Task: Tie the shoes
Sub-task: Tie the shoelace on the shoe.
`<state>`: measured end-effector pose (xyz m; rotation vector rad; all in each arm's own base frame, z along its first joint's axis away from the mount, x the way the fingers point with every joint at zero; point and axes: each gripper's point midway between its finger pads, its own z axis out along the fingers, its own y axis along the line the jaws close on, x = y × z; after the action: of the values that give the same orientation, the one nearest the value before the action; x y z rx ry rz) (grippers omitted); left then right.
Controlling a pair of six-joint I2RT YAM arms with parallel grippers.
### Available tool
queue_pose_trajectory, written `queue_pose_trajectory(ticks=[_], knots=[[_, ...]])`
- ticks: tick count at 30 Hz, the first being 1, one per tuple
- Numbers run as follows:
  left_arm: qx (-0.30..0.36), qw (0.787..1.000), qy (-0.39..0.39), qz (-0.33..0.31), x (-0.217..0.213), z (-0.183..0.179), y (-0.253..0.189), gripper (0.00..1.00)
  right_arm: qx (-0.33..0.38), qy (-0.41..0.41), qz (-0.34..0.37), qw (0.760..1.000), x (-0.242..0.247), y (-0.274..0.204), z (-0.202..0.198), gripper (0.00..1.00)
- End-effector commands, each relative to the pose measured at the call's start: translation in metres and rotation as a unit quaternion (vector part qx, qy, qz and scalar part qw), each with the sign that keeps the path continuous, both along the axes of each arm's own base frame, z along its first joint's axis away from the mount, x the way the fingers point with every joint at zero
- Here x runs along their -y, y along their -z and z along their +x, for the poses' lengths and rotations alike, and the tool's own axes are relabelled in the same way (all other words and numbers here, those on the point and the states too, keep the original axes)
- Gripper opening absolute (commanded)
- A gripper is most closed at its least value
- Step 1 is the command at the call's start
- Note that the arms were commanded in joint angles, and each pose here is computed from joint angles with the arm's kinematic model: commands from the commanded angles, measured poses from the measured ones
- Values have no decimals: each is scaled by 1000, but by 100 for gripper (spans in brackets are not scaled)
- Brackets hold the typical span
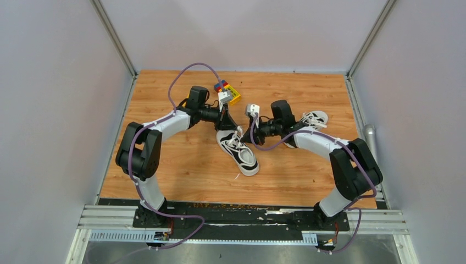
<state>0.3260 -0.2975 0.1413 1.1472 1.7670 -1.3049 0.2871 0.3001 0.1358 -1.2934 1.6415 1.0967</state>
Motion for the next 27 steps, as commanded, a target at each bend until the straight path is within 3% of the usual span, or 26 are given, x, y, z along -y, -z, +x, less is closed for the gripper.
queue_pose_trajectory(ticks=[1,9,27], knots=[[27,999,10,-14,0,3,-21,0,112,44,31,992,-9,-21,22,0],[22,1000,11,-14,0,1,-23,0,138,106,28,984,-11,-25,41,0],[18,1000,10,-20,1,5,-31,0,217,128,-10,968,-16,-38,54,0]])
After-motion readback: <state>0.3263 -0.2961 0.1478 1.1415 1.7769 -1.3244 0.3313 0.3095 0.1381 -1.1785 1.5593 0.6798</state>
